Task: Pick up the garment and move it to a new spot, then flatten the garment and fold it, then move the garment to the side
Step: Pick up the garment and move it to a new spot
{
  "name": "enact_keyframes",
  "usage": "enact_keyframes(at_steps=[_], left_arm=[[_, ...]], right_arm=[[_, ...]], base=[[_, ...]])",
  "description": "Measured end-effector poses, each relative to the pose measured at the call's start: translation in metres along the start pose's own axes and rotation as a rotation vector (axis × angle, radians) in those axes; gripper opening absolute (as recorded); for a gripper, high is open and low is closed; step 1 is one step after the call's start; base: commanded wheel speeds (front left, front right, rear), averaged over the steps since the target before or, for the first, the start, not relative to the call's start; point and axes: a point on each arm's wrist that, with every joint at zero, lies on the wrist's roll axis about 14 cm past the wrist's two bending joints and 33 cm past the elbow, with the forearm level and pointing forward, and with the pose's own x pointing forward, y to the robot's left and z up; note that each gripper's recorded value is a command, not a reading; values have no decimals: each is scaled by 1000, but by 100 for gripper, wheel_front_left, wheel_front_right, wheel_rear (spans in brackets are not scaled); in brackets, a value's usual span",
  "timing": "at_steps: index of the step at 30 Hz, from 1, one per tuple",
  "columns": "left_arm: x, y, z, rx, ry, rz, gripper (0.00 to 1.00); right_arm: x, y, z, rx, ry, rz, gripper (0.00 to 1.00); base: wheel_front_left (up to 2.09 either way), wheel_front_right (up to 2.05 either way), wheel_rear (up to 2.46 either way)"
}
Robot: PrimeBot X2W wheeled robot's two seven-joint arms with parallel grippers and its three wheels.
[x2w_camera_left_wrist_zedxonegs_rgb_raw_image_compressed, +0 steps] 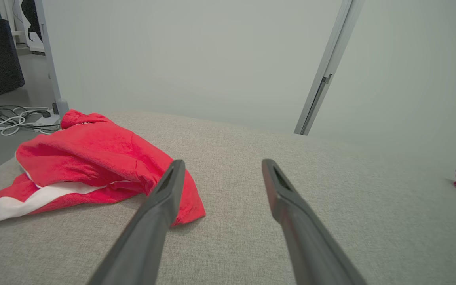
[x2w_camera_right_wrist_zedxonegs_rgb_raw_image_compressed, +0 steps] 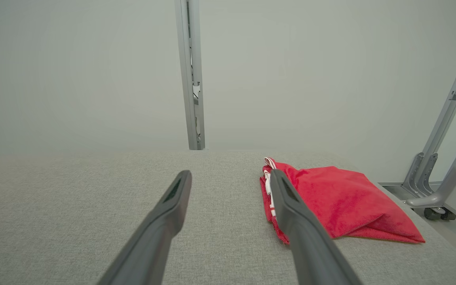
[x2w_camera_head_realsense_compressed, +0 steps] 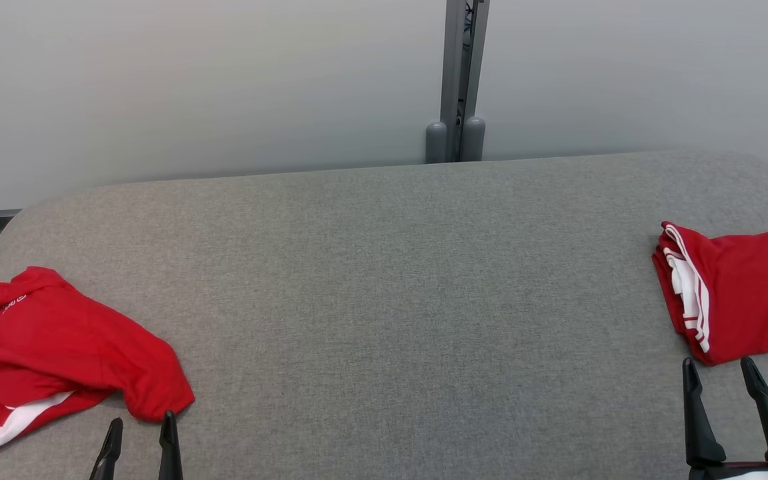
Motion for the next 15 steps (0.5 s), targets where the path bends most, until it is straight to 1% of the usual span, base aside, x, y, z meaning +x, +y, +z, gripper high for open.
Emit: enact_keyframes(at_steps=[5,10,15], left_arm=[[-2,2,0,-2,-2,7,100],[-7,7,4,-5,-16,27,100],[-17,20,11,-7,-44,69,100]], right_arm=[[2,4,-1,0,4,13,100],[4,15,-2,-7,6,49,100],[12,40,-4,4,10,129,100]], base=[[0,0,0],[0,0,0],[0,0,0]])
